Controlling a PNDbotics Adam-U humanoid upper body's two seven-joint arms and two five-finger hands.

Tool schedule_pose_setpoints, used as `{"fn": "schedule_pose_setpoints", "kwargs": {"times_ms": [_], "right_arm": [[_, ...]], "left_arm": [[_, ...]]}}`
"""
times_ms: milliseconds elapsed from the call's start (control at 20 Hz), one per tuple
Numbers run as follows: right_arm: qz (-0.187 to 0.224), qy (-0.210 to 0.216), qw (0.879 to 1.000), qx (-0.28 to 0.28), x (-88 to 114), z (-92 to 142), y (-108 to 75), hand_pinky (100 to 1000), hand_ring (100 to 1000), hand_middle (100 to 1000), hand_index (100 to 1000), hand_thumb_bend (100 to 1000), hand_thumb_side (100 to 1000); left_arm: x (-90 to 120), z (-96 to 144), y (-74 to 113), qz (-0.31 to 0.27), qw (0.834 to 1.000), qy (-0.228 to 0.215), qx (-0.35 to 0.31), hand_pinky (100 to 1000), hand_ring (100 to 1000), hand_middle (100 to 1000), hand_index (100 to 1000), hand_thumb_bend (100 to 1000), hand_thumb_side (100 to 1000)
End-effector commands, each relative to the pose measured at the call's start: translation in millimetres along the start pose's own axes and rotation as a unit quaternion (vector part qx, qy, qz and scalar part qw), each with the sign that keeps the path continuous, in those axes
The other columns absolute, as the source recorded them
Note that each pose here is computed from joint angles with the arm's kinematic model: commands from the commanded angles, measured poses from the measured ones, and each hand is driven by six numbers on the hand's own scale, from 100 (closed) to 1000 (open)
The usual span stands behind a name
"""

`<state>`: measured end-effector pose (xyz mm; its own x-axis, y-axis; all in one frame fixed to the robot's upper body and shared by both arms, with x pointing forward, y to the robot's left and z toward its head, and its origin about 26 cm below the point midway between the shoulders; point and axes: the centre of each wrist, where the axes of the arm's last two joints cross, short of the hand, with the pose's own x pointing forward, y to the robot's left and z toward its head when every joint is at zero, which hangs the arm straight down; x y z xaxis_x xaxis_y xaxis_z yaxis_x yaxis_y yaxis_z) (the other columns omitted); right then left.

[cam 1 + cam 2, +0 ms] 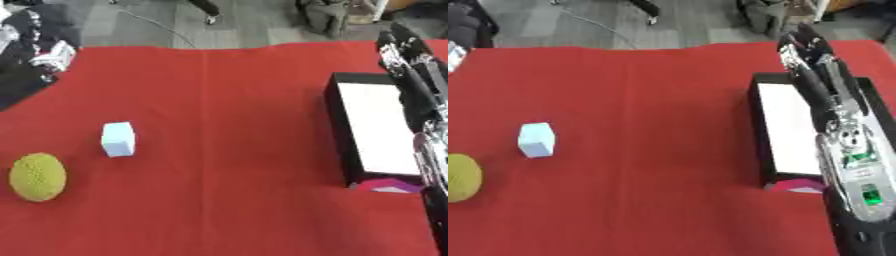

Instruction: Pick up the objects with one hand, pass them to the other hand, and then place them into the box on the other side of the table.

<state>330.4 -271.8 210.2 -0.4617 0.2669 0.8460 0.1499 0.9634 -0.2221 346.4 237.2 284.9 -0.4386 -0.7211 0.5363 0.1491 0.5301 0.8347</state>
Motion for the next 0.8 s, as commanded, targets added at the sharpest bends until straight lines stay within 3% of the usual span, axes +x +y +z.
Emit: {"fn": "schedule_pose_setpoints", "kwargs": {"times_ms": [50, 200, 500, 700, 800], "right_arm": [[0.015, -0.013, 1.000, 0.002, 7, -2, -4.8, 985, 1000, 941, 1000, 100, 650], [0.017, -0.012, 1.000, 0.004, 6, -2, -4.7, 986, 1000, 940, 1000, 100, 651], [0.017, -0.010, 1.000, 0.006, 6, -2, -4.0, 986, 1000, 938, 1000, 100, 651], [0.018, -0.009, 1.000, 0.008, 5, -2, -3.6, 986, 1000, 937, 1000, 100, 651], [0.018, -0.009, 1.000, 0.007, 5, -2, -3.7, 986, 1000, 936, 1000, 100, 652]], "left_arm": [[5, -8, 14.5, -0.064, 0.992, 0.057, -0.089, 918, 909, 828, 910, 360, 493], [4, -20, 19.5, -0.096, 0.979, 0.092, -0.157, 943, 926, 820, 902, 499, 469], [-1, -34, 22.8, -0.140, 0.956, 0.124, -0.224, 973, 947, 835, 908, 561, 465], [-19, -45, 19.2, -0.167, 0.943, 0.176, -0.227, 991, 950, 834, 895, 458, 293], [-27, -46, 17.4, -0.168, 0.939, 0.189, -0.231, 1000, 953, 837, 896, 464, 285]]}}
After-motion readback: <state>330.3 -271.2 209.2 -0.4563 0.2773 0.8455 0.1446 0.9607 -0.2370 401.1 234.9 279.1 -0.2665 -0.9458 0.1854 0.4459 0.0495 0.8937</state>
